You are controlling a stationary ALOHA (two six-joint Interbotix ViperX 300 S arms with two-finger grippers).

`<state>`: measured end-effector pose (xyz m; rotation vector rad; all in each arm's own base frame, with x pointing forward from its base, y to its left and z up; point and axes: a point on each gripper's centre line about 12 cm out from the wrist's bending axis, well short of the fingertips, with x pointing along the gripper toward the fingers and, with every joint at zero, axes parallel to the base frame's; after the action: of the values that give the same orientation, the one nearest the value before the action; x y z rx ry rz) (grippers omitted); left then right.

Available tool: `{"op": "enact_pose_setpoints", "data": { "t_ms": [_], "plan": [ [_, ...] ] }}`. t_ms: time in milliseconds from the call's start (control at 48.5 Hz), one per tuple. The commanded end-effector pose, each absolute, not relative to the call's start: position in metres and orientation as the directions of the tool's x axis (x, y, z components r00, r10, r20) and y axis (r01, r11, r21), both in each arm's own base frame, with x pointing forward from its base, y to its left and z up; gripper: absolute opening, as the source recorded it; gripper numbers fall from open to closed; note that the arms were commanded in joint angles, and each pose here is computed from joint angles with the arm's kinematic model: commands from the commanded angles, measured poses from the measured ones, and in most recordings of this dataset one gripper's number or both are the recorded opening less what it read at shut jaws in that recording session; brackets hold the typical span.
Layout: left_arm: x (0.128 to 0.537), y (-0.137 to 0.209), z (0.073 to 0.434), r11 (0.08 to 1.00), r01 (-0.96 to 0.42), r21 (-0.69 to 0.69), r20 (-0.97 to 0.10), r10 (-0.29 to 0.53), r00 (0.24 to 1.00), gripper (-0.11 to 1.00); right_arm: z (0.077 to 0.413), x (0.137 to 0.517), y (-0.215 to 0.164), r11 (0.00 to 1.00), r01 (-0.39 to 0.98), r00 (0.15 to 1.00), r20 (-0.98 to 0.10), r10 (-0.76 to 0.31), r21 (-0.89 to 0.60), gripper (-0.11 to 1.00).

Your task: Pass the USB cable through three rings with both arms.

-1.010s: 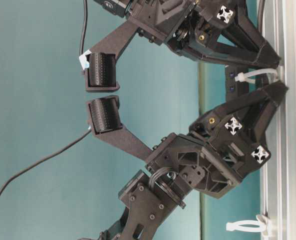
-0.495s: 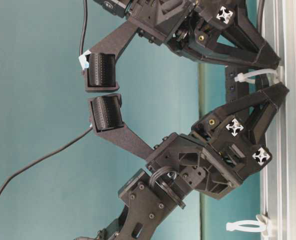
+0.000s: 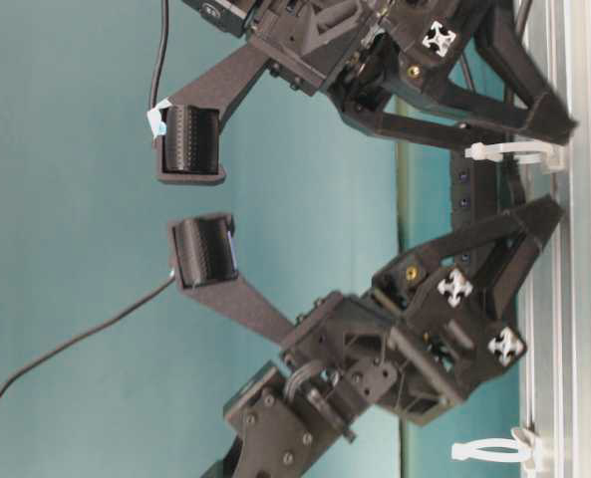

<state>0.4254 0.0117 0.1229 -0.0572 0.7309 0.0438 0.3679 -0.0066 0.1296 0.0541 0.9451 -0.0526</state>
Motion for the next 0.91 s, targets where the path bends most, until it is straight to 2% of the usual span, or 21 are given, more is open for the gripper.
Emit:
{"op": "enact_pose_setpoints", "data": {
  "t_ms": [0, 124, 289, 722, 886],
  "plan": [
    [0.424, 0.011, 0.136, 0.998, -0.054, -0.034, -0.644, 0.019, 0.765, 0.20, 0.140, 0.369, -0.006, 0.997, 0.066, 0.610, -0.792, -0.021, 0.025, 0.82],
    [0.418, 0.010, 0.140, 0.998, -0.050, -0.031, -0.641, 0.018, 0.767, 0.21, 0.147, 0.368, -0.008, 0.997, 0.071, 0.626, -0.779, -0.025, 0.025, 0.77],
    [0.403, 0.010, 0.146, 0.998, -0.048, -0.029, -0.639, 0.018, 0.769, 0.21, 0.162, 0.371, -0.011, 0.998, 0.056, 0.655, -0.755, -0.034, 0.004, 0.77],
    [0.371, 0.008, 0.170, 0.999, -0.040, -0.022, -0.630, 0.017, 0.777, 0.21, 0.182, 0.410, -0.014, 0.999, 0.015, 0.679, -0.733, -0.044, -0.046, 0.75],
    [0.367, 0.005, 0.171, 0.999, -0.032, -0.022, -0.631, 0.011, 0.776, 0.21, 0.179, 0.420, -0.016, 0.998, -0.001, 0.677, -0.735, -0.047, -0.064, 0.67]
  ]
}}
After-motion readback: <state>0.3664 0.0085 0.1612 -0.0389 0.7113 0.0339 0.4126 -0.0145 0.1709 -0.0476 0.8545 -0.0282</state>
